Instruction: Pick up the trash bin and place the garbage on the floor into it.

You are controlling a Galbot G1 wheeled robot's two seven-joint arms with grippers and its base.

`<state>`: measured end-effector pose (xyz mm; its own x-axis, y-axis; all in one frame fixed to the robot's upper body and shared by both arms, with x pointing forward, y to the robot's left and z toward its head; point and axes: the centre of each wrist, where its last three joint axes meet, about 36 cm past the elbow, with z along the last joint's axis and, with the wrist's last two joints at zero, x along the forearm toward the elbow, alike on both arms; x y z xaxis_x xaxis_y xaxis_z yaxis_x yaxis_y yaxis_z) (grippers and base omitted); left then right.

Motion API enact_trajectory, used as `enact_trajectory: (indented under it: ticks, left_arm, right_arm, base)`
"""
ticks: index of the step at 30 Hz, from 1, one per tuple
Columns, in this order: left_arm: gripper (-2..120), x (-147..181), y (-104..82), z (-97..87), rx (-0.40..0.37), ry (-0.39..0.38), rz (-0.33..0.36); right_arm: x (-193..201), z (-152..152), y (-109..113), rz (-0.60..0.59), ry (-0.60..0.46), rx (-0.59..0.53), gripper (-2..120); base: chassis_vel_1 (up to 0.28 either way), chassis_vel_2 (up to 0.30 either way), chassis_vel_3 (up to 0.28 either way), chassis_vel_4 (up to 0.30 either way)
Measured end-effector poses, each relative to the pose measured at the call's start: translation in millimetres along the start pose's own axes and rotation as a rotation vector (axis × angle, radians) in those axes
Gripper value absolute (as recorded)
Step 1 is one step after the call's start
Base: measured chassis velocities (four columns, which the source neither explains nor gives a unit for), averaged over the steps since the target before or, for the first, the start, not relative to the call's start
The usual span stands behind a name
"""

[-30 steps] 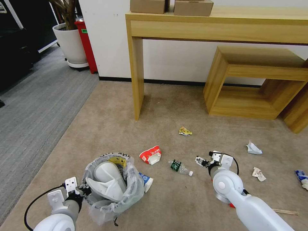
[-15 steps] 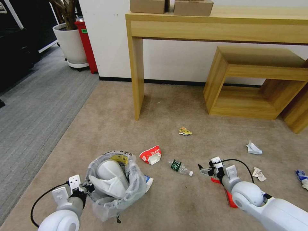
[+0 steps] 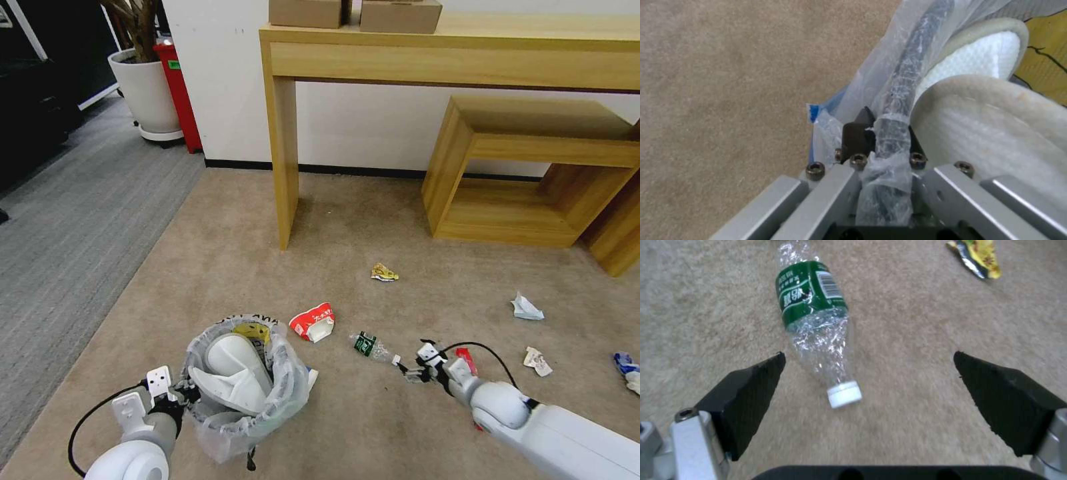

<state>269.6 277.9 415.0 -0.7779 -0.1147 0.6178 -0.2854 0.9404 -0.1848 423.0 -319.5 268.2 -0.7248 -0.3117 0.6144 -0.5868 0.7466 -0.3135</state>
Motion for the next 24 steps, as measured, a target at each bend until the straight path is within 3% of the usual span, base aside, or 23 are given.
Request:
enact_trajectory:
  ticks: [6,23,24]
  left_arm:
    - [1,5.5,0.9,-2.3,0.003,-0.011,-0.004]
    - [1,3.7,-0.6,-2.9,0.016,-0.019,0.0]
    - [1,0.8,-1.3,-3.0,0.021,-0.019,0.002]
  right_arm:
    - [-27.3,-10.0,5.8,-0.01,0.003,0.028,95]
    - [-71.4,15.7,12.6,-0.014,0.098,0.066,89]
    - [-73.9,17.8,18.2,-0.024,0.1,0.064,84]
  base:
    - [0.0,0.0,0.0,0.0]
    - [0.0,0.0,0.0,0.0]
    - [0.0,0.0,0.0,0.0]
